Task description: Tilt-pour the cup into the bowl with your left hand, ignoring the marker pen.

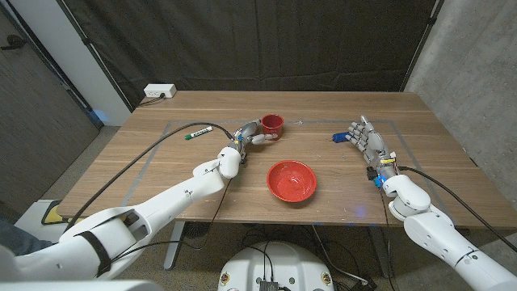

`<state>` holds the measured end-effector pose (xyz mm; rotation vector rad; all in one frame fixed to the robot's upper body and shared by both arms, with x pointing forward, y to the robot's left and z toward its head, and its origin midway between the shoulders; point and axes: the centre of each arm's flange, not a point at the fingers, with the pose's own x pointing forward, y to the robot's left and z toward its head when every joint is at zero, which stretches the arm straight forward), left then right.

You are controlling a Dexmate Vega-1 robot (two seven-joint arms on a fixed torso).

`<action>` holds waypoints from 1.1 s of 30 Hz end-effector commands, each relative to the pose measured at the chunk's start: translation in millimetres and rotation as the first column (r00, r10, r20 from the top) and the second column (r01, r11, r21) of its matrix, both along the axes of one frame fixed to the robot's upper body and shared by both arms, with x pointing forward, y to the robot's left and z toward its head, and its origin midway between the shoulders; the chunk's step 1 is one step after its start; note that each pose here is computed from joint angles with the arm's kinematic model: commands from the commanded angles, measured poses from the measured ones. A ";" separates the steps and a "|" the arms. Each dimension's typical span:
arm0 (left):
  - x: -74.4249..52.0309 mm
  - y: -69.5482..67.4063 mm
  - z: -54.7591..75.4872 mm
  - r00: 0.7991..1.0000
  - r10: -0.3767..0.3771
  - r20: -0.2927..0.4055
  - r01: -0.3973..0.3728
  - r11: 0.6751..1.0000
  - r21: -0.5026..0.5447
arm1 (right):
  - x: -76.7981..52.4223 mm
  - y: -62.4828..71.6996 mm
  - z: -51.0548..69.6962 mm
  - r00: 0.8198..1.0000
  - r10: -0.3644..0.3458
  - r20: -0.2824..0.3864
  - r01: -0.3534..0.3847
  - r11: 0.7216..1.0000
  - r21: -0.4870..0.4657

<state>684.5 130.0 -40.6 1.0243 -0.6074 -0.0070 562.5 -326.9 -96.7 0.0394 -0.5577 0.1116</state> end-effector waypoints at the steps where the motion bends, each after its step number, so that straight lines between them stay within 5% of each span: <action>1: 8.4 -18.2 2.8 0.999 -0.035 -0.024 0.036 0.999 0.041 | -2.0 -3.1 -3.6 1.000 -0.009 -0.003 0.009 1.000 0.010; 9: 12.3 -33.4 -0.8 0.998 -0.068 0.002 0.068 0.998 -0.006 | -3.2 -4.9 -5.7 1.000 -0.008 -0.016 0.008 1.000 0.005; 17: 10.6 -36.8 -5.9 0.998 -0.039 0.052 0.048 0.981 -0.189 | -7.9 -7.8 -8.9 0.999 -0.015 -0.031 0.015 1.000 0.000; 33: 2.9 -22.7 -5.5 0.996 -0.036 0.077 0.054 0.969 -0.241 | -11.4 -2.9 -12.8 0.999 -0.008 -0.040 0.008 1.000 -0.008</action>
